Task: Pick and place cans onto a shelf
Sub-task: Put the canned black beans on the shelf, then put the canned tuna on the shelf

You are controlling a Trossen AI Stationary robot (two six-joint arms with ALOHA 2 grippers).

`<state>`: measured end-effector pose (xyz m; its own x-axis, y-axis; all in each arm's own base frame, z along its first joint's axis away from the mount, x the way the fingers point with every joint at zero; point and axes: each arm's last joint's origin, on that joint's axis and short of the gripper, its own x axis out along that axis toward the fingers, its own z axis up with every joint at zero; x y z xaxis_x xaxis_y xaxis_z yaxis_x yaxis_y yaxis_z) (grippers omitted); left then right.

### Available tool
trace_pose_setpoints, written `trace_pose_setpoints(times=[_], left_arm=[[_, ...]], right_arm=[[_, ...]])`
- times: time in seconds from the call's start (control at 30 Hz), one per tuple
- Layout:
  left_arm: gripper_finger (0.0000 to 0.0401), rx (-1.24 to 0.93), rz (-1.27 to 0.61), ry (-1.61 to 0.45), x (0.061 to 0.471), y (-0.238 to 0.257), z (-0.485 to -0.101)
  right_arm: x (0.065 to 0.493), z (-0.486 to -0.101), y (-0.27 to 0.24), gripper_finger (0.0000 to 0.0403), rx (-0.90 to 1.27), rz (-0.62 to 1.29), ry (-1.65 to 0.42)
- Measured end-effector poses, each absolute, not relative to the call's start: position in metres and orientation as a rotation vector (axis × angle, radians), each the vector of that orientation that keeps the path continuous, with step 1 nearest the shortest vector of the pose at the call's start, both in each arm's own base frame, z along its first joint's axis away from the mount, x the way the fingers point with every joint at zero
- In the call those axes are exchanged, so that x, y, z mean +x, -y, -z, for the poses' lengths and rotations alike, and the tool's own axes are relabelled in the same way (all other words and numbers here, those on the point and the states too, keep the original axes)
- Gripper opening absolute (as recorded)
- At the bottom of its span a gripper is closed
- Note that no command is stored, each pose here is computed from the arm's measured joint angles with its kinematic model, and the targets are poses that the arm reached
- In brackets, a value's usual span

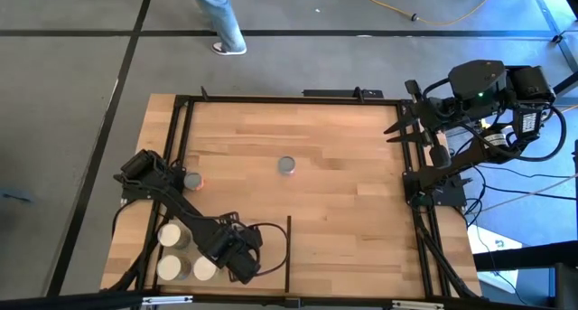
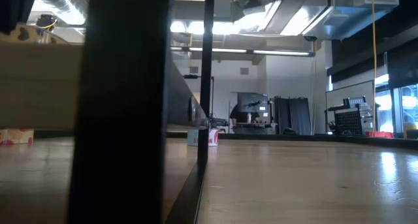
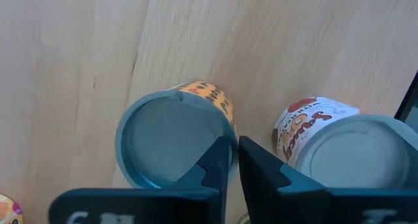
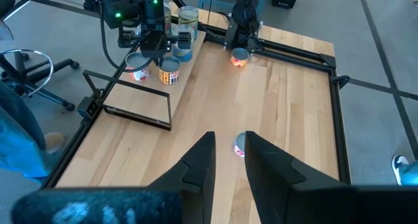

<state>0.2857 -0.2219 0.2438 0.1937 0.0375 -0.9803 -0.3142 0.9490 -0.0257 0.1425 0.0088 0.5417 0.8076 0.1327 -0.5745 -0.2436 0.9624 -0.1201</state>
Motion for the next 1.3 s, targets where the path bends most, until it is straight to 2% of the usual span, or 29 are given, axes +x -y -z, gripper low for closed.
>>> trace_pose_setpoints(times=[0.23, 0.57, 1.0, 1.3], left_arm=[[0.0058, -0.271, -0.259, -1.358, 0.286, 0.223, -0.244], [0.0057, -0.279, -0.261, -1.357, 0.287, 0.222, -0.252], [0.0056, -0.101, -0.394, -1.18, 0.283, 0.211, -0.316], [0.0055, -0.072, -0.451, -1.026, 0.265, 0.181, -0.361]], right_arm=[[0.143, -0.542, -0.009, 0.0084, -0.189, -0.202, -0.599], [0.143, -0.542, -0.009, 0.0084, -0.188, -0.202, -0.599], [0.152, -0.536, -0.009, 0.0084, -0.102, -0.176, -0.641], [0.206, -0.507, -0.01, 0.0084, -0.012, -0.141, -0.717]])
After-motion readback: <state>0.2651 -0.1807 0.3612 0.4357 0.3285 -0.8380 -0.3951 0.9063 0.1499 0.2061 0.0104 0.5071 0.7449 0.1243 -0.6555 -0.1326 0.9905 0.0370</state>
